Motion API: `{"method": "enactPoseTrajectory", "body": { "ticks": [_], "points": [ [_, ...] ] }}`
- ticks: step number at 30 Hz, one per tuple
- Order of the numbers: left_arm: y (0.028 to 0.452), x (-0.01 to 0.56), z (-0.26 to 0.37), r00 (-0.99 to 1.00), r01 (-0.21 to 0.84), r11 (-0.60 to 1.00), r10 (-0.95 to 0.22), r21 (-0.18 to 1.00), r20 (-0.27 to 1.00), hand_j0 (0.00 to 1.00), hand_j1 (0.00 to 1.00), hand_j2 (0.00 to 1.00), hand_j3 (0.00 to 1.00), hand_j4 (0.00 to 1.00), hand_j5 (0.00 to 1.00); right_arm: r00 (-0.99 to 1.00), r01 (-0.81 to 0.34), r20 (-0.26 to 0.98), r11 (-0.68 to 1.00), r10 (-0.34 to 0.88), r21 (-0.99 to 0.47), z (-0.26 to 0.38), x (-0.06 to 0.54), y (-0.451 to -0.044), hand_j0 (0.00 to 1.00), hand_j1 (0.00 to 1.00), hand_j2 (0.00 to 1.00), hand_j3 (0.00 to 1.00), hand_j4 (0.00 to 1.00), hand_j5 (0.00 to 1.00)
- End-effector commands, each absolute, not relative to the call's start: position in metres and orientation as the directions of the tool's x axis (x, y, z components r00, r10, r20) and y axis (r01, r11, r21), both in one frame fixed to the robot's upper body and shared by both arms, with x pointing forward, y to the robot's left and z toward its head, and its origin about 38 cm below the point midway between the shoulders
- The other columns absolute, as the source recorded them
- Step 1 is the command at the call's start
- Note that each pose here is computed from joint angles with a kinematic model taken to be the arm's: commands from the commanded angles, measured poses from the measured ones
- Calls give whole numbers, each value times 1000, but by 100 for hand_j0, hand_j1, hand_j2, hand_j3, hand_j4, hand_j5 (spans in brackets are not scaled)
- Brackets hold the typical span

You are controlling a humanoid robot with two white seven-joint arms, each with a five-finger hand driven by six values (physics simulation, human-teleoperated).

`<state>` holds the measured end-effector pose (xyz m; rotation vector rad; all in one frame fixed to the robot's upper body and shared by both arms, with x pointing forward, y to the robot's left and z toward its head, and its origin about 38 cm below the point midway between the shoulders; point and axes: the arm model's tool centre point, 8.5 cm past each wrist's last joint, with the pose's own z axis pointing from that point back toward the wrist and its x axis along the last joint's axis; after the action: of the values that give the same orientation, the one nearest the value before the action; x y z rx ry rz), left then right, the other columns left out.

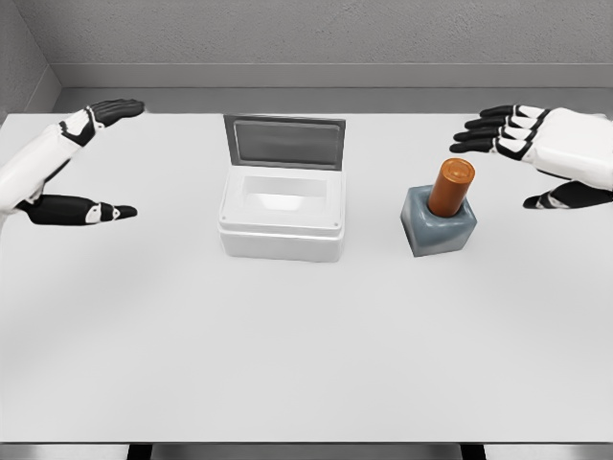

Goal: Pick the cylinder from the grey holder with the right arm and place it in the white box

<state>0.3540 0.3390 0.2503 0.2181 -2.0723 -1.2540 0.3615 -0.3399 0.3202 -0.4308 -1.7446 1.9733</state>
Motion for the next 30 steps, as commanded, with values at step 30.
{"method": "enactPoseTrajectory", "body": {
  "ticks": [30],
  "points": [
    [313, 380, 212, -288, 606, 748, -112, 271, 951, 100, 100, 100, 100, 100, 100, -839, -125, 60, -84, 540, -989, 327, 362, -341, 100, 100, 100, 100, 100, 100]
  ]
}}
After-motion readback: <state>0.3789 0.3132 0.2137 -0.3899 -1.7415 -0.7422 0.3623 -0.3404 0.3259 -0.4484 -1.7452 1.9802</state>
